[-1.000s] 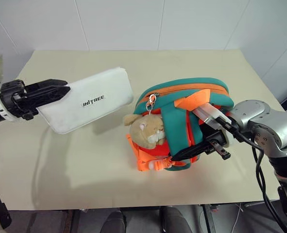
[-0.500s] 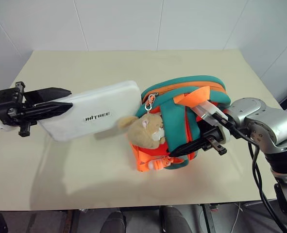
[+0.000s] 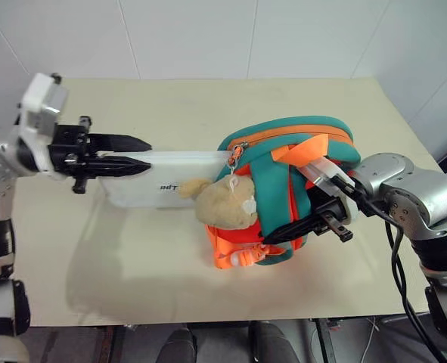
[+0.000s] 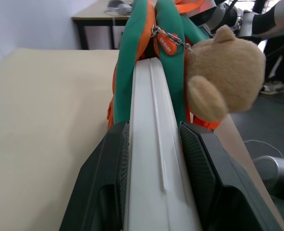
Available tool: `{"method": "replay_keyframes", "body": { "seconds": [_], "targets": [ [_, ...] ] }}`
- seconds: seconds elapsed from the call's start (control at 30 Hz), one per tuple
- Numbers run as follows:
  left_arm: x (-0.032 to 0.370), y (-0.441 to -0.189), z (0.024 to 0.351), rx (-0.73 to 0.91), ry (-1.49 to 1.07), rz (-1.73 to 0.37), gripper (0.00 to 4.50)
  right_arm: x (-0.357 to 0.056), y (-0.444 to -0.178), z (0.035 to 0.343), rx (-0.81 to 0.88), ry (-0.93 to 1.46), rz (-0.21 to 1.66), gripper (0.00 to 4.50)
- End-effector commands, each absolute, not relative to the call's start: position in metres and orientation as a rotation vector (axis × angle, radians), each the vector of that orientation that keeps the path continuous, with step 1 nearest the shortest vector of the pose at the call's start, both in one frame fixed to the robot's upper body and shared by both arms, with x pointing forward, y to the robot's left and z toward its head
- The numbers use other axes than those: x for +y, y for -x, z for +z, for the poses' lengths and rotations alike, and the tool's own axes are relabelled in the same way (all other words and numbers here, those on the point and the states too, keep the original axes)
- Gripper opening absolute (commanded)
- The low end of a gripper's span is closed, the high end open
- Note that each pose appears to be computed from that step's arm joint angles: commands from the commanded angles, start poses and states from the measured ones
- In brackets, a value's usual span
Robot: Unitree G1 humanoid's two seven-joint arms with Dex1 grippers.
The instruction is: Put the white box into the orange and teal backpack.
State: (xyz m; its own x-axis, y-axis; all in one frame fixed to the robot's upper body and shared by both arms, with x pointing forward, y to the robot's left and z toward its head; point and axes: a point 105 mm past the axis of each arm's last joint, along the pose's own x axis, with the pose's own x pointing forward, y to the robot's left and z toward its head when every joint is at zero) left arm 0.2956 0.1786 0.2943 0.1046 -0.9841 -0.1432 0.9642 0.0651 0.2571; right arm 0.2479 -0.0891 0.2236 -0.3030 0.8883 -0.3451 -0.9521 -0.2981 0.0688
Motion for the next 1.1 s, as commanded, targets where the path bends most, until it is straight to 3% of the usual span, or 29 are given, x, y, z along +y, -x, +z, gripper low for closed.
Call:
{"method": "replay_keyframes", "body": {
  "seconds": [0.03,0.37,0.57,1.1],
  "targets": [
    [0.16,-0.305,0.304,-0.075,-0.413,-1.498,1.36,-0.087,-0.244,0.228,0.276,0.294,1.888,0.56],
    [0.094,-0.324,0.309,-0.077,-0.451,-1.562,1.36,-0.082,-0.243,0.223,0.258,0.284,1.887,0.56],
    [0.057,-0.345,0.307,-0.098,-0.361,-1.487,1.36,-0.078,-0.244,0.224,0.238,0.278,1.879,0.56],
    [0.024,-0.343,0.263,-0.128,-0.323,-1.518,1.36,-0.073,-0.242,0.222,0.21,0.257,1.871,0.56]
  ]
}}
